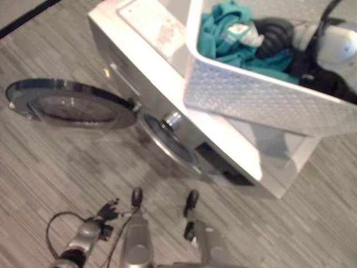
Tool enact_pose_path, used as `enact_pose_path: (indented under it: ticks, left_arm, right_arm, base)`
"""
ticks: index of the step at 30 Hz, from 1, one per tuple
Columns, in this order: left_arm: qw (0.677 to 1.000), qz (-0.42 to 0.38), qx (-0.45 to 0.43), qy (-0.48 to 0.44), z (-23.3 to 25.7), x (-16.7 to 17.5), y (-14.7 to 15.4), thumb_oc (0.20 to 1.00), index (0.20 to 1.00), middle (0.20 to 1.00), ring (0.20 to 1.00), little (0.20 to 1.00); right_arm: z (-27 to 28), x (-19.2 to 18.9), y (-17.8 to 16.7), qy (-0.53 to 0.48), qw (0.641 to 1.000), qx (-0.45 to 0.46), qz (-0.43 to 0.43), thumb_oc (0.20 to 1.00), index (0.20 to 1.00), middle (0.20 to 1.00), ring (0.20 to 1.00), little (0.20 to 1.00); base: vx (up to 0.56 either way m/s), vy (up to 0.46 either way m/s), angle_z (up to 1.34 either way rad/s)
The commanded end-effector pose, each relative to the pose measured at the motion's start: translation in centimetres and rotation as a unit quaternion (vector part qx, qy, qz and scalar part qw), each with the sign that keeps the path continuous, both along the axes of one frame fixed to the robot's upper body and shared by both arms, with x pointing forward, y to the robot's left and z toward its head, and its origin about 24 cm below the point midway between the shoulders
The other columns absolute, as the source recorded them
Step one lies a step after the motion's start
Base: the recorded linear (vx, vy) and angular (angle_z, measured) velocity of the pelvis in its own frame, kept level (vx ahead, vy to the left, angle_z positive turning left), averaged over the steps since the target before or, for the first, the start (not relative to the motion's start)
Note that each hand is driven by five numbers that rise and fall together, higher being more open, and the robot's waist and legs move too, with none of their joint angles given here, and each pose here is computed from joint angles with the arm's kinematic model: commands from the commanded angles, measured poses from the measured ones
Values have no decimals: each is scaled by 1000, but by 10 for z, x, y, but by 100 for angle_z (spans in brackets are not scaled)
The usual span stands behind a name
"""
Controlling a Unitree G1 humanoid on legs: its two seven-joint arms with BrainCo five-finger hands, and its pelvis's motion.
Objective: Grab the laundry basket,head to the washer,open it,put in the laundry and shut it.
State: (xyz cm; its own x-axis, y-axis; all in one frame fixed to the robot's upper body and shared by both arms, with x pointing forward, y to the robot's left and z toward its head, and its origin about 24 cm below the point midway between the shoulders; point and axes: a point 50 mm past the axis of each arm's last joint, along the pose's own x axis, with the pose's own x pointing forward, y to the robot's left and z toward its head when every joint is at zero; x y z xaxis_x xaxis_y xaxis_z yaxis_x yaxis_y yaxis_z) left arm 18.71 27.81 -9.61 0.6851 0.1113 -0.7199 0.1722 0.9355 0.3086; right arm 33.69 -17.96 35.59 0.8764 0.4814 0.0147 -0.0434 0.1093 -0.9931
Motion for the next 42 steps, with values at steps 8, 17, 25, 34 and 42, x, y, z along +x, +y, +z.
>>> enact_pose_path:
  ticks: [8, 17, 25, 34, 42]
  left_arm:
    - [1000, 14, 5, -17, 2, 7, -1, 1000, 1000, 1000, 1000, 1000]
    - [999, 34, 20, -4, 1, 0, 11, 1000, 1000, 1000, 1000, 1000]
    - [996, 66, 43, 39, -8, -21, 26, 1000, 1000, 1000, 1000, 1000]
    - [993, 78, 53, 65, -16, -33, 26, 1000, 1000, 1000, 1000, 1000]
    - [993, 77, 55, 74, -21, -38, 21, 1000, 1000, 1000, 1000, 1000]
  right_arm:
    - [1, -1, -27, -77, 995, 28, -49, 200, 200, 200, 200, 200]
    - [69, -38, -52, -285, 945, 151, -56, 200, 200, 200, 200, 200]
    - [113, -63, -58, -397, 891, 216, -49, 200, 200, 200, 200, 200]
    - [143, -73, -60, -489, 835, 237, -86, 200, 200, 200, 200, 200]
    - [146, -70, -66, -513, 813, 253, -115, 200, 200, 200, 200, 200]
  base:
    - [0, 0, 0]
    - [-3, 1, 2]
    - [28, -1, 1]
    - [55, -2, -5]
    - [39, 0, -1]
